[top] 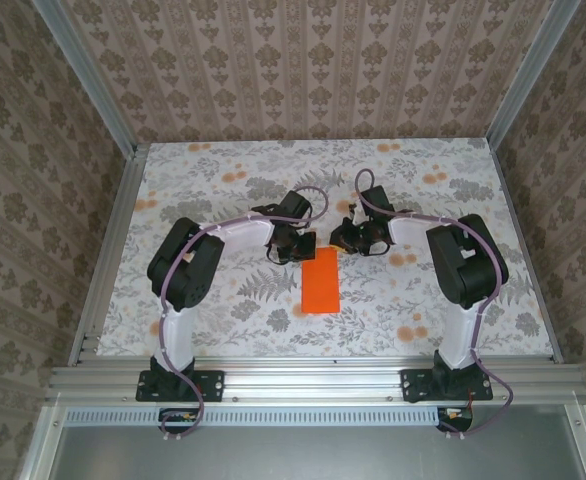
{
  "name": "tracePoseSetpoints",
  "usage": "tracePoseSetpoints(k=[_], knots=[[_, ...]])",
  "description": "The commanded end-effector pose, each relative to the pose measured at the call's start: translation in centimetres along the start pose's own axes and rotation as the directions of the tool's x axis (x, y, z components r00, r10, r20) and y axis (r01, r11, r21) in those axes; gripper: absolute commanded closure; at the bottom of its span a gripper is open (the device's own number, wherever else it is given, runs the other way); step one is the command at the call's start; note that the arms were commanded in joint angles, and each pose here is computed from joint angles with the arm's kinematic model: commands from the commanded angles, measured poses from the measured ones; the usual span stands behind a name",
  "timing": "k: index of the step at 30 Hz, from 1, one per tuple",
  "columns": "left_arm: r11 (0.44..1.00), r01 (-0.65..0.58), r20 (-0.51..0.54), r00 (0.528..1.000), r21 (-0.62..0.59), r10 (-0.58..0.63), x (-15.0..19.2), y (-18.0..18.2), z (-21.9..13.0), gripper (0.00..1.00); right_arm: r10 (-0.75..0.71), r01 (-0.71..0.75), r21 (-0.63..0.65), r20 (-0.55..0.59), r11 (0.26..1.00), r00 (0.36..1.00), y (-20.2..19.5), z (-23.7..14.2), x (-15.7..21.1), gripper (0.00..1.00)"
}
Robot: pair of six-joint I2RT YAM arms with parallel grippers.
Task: Fold a paper plane with a square sheet of paper (pick it up from the middle)
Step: Fold the square sheet of paper in half at the center of the table.
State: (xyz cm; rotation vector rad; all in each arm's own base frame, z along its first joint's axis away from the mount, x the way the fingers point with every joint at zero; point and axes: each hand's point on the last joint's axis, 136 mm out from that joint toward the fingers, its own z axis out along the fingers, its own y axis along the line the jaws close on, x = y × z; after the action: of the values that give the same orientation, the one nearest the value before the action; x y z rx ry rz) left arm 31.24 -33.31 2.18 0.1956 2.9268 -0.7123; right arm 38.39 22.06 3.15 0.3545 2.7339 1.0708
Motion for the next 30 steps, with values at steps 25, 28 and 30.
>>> tracePoseSetpoints(k=[25,28,30], knots=[[0.997,-0.005,-0.054,0.999,-0.081,0.001,1.4,2.0,0.8,1.00,0.059,-0.057,0.059,-0.032,0.997,0.998,-2.7,2.0,-0.1,0.87],[0.997,-0.006,-0.054,0.999,-0.083,0.001,1.4,2.1,0.8,1.00,0.073,-0.070,0.071,-0.035,0.995,0.997,-3.4,2.2,0.2,0.87],[0.997,-0.006,-0.052,0.999,-0.081,0.002,1.4,2.0,0.7,1.00,0.074,-0.071,0.067,-0.042,0.995,0.996,-3.3,2.2,0.4,0.87]])
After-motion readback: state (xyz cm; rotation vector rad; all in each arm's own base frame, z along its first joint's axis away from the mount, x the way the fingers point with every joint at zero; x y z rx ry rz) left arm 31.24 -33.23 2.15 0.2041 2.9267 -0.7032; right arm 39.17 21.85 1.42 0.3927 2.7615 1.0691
